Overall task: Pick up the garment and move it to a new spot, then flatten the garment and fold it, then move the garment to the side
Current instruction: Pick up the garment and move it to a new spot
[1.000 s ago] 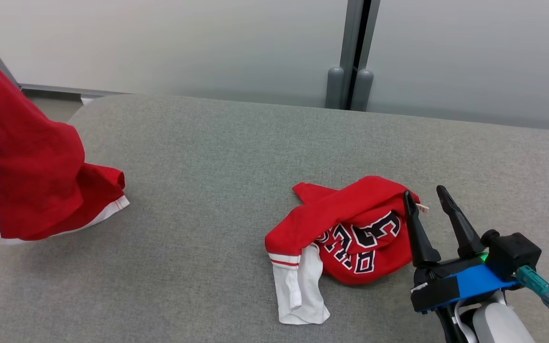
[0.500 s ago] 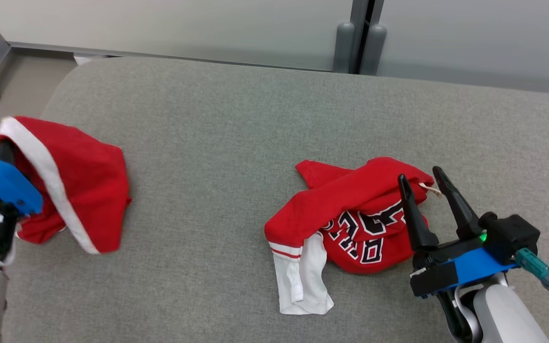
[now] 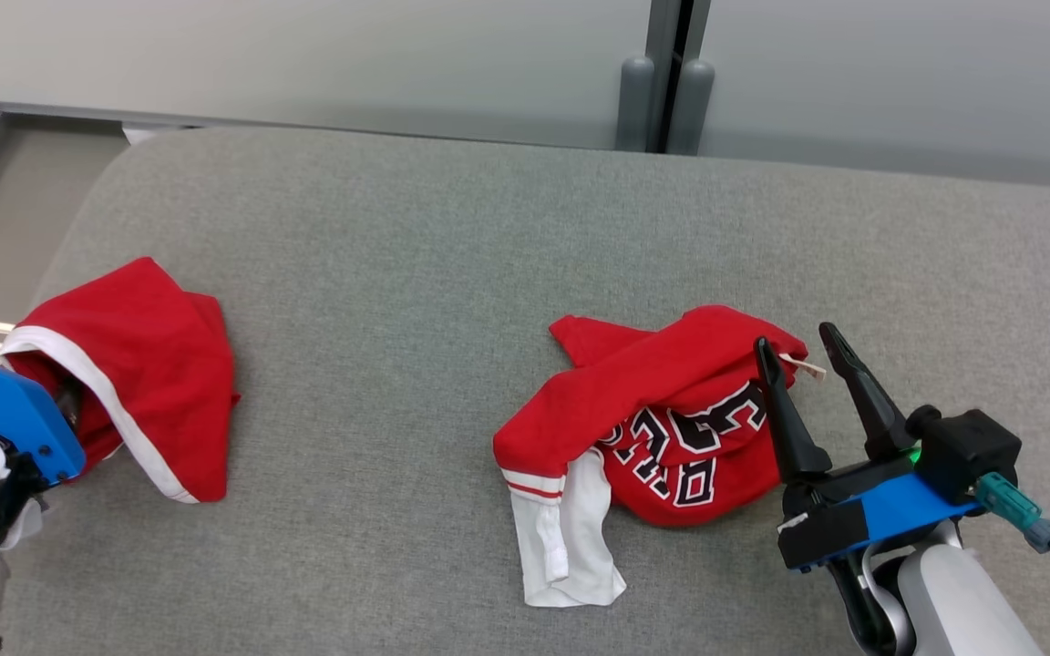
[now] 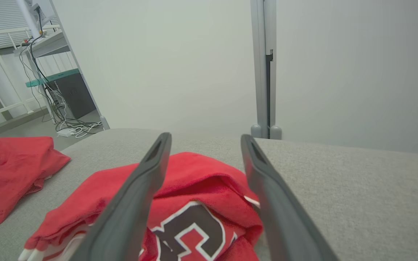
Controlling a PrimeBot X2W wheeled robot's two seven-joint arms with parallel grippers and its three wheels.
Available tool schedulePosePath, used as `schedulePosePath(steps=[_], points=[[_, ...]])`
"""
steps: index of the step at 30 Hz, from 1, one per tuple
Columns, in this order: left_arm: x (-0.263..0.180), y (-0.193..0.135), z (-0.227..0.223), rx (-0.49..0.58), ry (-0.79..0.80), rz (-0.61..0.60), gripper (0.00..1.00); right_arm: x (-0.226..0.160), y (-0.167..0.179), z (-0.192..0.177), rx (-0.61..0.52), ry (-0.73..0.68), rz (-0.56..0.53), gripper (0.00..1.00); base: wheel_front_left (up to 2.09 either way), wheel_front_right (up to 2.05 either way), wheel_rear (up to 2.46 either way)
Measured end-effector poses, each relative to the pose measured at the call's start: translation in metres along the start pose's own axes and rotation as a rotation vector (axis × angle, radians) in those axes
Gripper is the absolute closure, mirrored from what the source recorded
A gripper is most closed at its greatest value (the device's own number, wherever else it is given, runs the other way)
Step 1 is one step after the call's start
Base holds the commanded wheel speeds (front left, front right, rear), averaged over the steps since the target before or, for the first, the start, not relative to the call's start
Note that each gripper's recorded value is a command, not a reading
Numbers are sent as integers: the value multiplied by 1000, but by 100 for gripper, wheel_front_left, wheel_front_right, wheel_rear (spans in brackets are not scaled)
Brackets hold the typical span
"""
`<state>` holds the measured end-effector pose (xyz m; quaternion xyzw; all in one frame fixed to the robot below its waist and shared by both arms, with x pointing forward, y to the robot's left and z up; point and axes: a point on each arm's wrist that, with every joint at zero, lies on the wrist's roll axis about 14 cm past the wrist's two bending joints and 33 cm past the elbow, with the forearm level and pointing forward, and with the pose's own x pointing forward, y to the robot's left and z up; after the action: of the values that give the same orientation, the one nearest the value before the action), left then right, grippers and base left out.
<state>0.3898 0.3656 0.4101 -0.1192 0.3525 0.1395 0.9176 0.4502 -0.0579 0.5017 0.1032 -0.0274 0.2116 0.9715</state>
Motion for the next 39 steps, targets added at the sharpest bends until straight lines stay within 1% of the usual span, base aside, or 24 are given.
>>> schedulePosePath(steps=[3, 11, 14, 16, 18, 22, 25, 30, 34, 39], points=[[-10, 5, 8, 13, -9, 1, 0, -2, 4, 5, 3, -10, 2, 0, 0, 0, 0], [-41, 0, 41, 91, -50, -58, 0, -8, 18, 20, 6, -42, 17, 0, 0, 0, 0], [-52, -7, 53, 160, -72, -82, 0, -11, 20, 23, 6, -51, 14, 0, 0, 0, 0], [-62, -14, 71, 204, -135, -103, 0, -15, 18, 25, 7, -54, 5, 0, 0, 0, 0], [-72, -29, 90, 239, -219, -136, 0, -18, 16, 27, 7, -59, -5, 0, 0, 0, 0], [-90, -67, 113, 283, -389, -214, 0, -24, 8, 33, 2, -76, -32, 0, 0, 0, 0], [-104, -96, 121, 285, -510, -268, 0, -31, 2, 38, -7, -84, -55, 0, 0, 0, 0], [-120, -141, 112, 266, -644, -366, 0, -46, -14, 45, -30, -98, -103, 0, 0, 0, 0], [-130, -168, 102, 235, -747, -428, 0, -58, -25, 50, -47, -107, -137, 0, 0, 0, 0], [-133, -193, 79, 160, -801, -497, 0, -72, -33, 55, -60, -114, -165, 0, 0, 0, 0]])
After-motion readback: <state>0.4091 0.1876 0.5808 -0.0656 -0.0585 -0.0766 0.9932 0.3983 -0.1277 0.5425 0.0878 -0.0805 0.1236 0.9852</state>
